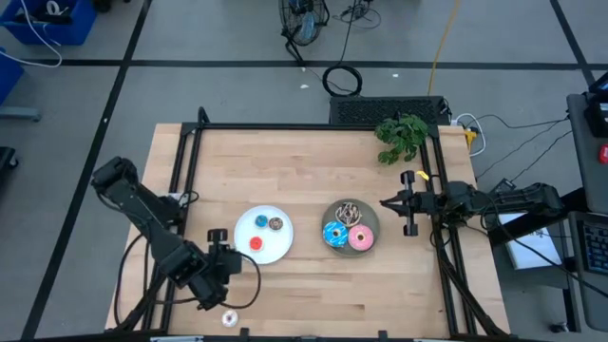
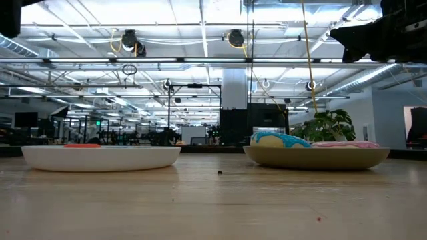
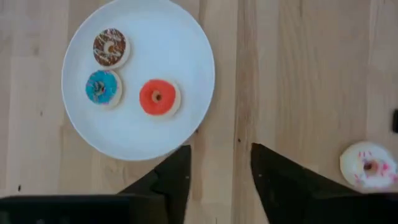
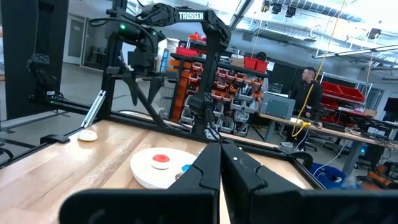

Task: Pick & Place donuts
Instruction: Put the small white donut on the white plate

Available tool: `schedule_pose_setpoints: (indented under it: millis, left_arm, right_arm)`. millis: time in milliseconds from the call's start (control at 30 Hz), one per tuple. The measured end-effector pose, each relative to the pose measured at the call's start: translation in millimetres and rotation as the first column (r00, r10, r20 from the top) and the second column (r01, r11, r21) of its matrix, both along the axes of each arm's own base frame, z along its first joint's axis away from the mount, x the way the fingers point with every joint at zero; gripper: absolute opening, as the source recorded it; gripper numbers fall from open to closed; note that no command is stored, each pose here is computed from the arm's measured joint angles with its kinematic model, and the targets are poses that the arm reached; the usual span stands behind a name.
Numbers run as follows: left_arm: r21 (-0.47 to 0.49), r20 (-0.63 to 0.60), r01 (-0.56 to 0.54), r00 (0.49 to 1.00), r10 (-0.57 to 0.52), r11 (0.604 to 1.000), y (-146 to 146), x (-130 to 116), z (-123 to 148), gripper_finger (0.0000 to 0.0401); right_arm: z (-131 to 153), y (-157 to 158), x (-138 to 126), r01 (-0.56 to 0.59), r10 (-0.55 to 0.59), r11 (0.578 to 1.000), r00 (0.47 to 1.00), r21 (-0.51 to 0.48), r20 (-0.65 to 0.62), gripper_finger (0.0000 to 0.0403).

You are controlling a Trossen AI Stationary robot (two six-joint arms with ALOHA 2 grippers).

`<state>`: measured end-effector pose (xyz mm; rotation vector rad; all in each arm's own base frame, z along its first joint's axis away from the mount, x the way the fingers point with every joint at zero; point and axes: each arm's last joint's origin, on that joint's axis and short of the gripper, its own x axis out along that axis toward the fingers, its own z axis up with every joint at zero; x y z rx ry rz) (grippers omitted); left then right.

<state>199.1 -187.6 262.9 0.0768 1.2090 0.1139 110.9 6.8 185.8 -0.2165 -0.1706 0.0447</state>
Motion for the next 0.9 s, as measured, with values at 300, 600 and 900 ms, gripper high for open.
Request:
schedule_pose_setpoints:
  millis: [300, 600, 900]
  left_arm:
    - [-0.016, -0.020, 0.023, 1.000, -0.023, 1.000, 1.6, 1.4, 0.4, 0.0021]
    - [-0.006, -0.018, 0.044, 0.999, -0.044, 0.999, 1.8, 1.9, 0.5, 0.0007]
    - [-0.019, -0.024, 0.032, 0.999, -0.032, 0.999, 0.7, 2.5, -0.8, 0.0004]
  right_arm:
    - [-0.3, 0.0, 0.1, -0.001, 0.001, 1.000, 1.000, 0.007, -0.004, 0.0000]
    - [0.0, 0.0, 0.0, 0.000, 0.000, 1.000, 1.000, 0.001, -0.001, 0.0000]
    - [0.0, -0.1, 0.0, -0.001, 0.001, 1.000, 1.000, 0.015, -0.001, 0.0000]
